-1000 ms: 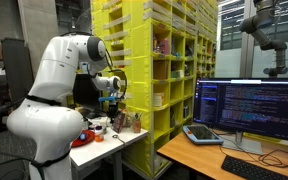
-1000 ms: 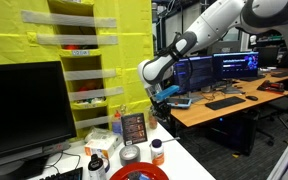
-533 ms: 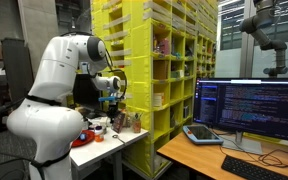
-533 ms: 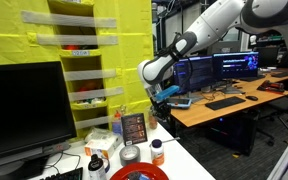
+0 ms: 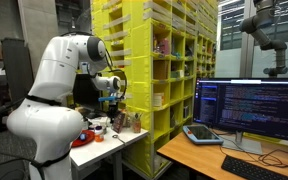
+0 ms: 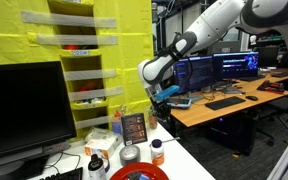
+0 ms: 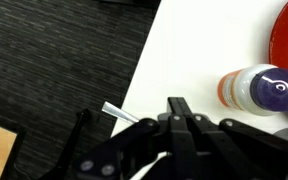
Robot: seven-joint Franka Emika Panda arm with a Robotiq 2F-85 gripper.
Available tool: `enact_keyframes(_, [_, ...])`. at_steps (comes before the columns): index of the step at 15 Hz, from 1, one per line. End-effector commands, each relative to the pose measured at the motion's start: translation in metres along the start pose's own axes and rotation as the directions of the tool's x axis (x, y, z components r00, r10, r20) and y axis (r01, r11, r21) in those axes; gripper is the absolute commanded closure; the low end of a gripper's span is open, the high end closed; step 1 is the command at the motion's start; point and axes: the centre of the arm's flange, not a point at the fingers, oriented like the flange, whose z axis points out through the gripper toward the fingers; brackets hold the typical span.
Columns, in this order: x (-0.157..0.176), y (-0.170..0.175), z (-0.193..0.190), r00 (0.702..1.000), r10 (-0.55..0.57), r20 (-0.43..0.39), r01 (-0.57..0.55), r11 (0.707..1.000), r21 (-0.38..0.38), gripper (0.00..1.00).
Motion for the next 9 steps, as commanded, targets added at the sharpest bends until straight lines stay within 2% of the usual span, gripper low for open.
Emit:
enact_keyframes(1, [0.000,0.000,0.000,1.000,0.000,0.000,0.000,1.000,0.000,0.99])
enact_keyframes(2, [0.000,0.000,0.000,1.000,0.000,0.000,0.000,1.000,0.000,0.99])
enact_keyframes(3, [0.000,0.000,0.000,1.000,0.000,0.000,0.000,1.000,0.000,0.74])
enact_keyframes(4, [0.003,-0.005,0.001,1.000,-0.002,0.000,0.002,1.000,0.000,0.73])
enact_keyframes(7, [0.020,-0.034,0.010,0.999,-0.034,0.004,0.034,0.999,0.003,0.57])
enact_keyframes(9, [0.034,-0.057,0.017,0.998,-0.053,0.025,0.053,0.999,0.005,0.90])
